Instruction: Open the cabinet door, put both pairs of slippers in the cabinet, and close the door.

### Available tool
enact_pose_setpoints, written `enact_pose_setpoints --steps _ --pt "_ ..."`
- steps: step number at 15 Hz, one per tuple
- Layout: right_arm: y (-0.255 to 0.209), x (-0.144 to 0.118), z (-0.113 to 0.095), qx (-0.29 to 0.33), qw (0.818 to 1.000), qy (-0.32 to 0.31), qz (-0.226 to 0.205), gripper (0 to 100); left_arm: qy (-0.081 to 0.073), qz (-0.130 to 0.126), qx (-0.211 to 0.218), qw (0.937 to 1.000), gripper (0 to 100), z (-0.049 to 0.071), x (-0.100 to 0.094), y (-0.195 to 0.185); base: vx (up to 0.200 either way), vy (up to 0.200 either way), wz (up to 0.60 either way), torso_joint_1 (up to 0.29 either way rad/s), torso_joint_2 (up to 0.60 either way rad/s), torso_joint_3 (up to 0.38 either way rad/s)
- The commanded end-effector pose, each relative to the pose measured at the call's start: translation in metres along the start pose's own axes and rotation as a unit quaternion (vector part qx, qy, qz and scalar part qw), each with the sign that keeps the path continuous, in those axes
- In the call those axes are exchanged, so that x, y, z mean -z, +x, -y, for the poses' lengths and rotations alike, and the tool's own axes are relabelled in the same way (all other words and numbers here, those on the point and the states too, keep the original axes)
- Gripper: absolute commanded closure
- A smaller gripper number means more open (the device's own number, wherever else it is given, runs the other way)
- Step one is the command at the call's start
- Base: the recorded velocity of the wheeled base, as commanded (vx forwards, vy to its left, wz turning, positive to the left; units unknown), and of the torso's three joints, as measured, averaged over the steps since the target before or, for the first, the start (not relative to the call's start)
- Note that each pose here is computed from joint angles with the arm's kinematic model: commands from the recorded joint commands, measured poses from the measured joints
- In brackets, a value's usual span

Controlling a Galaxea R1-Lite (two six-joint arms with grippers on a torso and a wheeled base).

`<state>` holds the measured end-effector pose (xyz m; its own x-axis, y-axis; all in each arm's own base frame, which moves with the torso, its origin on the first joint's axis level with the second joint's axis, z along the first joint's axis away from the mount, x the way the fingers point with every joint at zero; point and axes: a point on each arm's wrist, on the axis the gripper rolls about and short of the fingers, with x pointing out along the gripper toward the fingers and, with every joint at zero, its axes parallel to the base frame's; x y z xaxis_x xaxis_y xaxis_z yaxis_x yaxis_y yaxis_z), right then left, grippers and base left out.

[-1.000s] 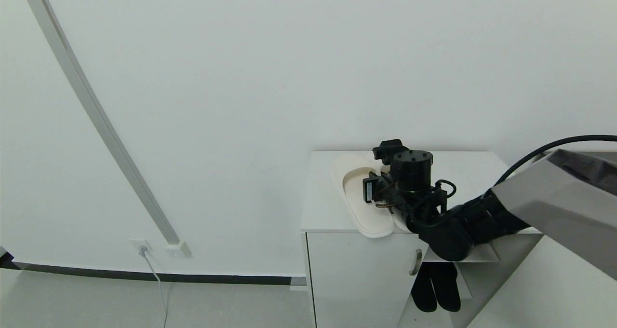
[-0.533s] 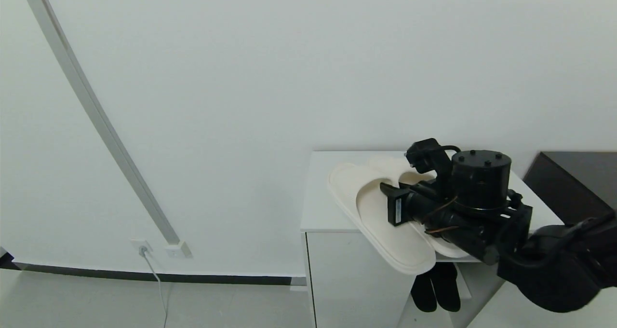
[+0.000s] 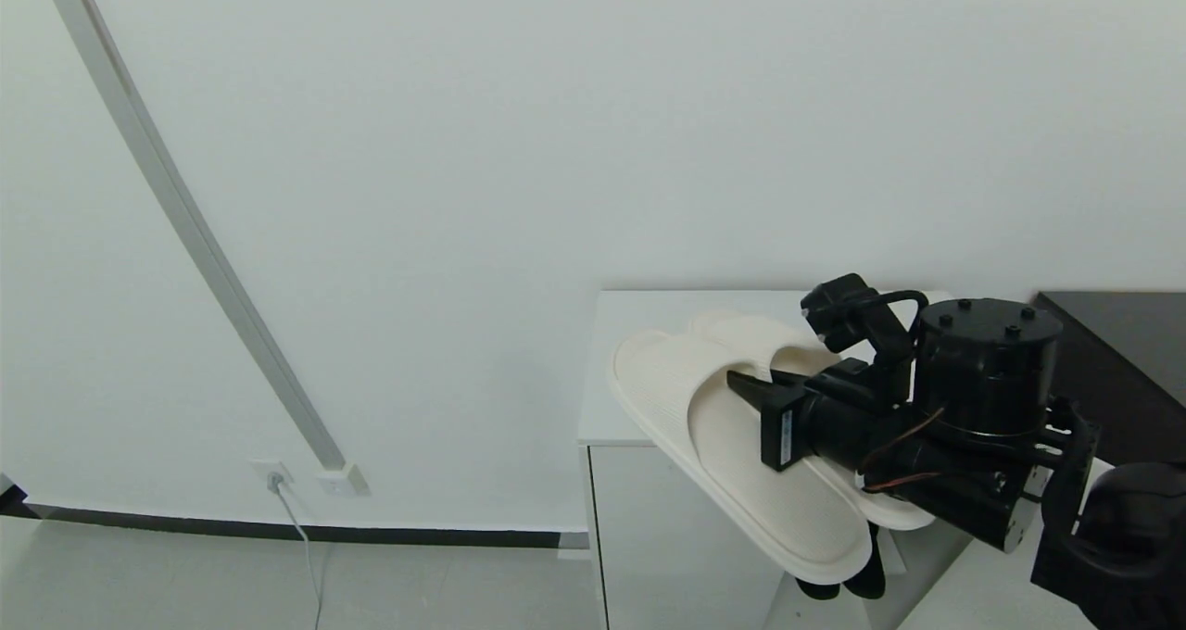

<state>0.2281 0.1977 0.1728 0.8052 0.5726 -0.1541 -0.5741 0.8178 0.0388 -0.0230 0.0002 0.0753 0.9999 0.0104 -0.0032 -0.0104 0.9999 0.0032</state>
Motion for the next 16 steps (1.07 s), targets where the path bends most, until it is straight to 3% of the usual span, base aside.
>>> enact_pose_setpoints --steps 1,6,10,16 --pt "-0.003 0.0 -0.001 -0.002 1.0 -0.007 0.0 100 -0.003 -0.001 0.0 1.0 100 0.0 0.0 0.0 0.0 0.0 0.0 0.0 0.0 0.0" --pt "-0.005 0.001 0.0 -0.001 1.0 -0.01 -0.002 100 -0.008 -0.001 0.0 1.0 100 0.0 0.0 0.0 -0.2 0.0 0.0 0.007 0.0 0.005" --pt "-0.012 0.001 0.01 0.016 0.998 -0.053 -0.001 100 -0.008 0.0 0.0 1.0 100 0.0 0.0 0.0 -0.2 0.0 0.0 -0.005 0.0 0.005" --pt "-0.012 0.004 0.011 0.016 0.998 -0.054 -0.007 100 -0.008 -0.001 0.0 1.0 100 0.0 0.0 0.0 0.0 0.0 0.0 0.0 0.0 0.0"
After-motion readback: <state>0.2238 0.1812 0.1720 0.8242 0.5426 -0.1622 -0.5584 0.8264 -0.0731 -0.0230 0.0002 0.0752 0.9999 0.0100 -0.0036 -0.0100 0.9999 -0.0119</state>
